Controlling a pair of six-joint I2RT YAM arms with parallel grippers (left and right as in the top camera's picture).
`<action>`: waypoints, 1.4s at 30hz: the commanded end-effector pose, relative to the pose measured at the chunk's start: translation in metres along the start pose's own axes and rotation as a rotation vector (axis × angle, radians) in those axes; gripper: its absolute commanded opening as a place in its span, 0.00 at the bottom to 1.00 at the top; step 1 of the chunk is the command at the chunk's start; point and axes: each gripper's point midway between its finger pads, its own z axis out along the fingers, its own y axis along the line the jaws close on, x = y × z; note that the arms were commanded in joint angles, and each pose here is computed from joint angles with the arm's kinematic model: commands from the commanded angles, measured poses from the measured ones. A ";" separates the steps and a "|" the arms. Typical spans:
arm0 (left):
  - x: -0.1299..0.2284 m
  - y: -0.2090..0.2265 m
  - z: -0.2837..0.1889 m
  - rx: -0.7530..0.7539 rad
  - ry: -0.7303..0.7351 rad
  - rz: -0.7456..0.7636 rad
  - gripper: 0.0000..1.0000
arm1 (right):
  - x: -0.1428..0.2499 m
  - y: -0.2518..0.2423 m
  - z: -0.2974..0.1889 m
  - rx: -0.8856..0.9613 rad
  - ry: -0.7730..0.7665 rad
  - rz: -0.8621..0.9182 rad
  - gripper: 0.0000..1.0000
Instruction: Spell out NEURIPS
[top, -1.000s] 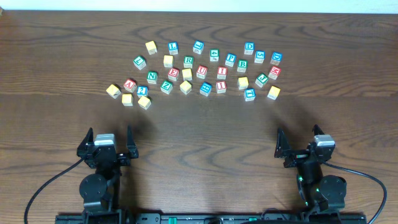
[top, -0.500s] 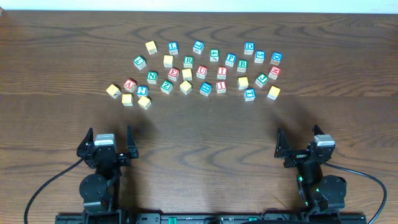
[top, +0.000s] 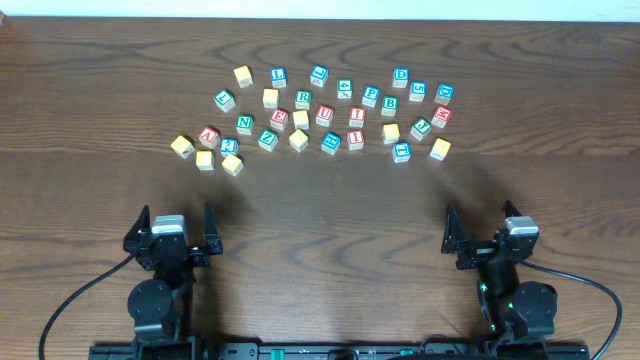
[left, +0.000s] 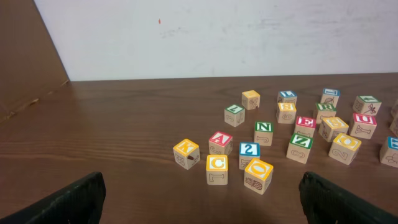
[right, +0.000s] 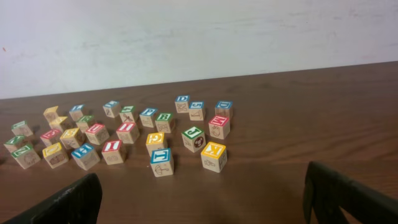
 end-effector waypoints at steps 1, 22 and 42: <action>0.016 0.003 0.001 -0.018 0.044 -0.012 0.98 | -0.001 -0.001 0.000 0.004 -0.007 -0.009 0.99; 0.007 0.003 0.000 -0.019 0.024 -0.013 0.98 | -0.001 -0.004 0.000 0.019 -0.008 -0.010 0.99; -0.027 0.005 0.000 -0.017 0.038 -0.043 0.98 | -0.019 0.005 -0.003 -0.018 -0.046 -0.043 0.99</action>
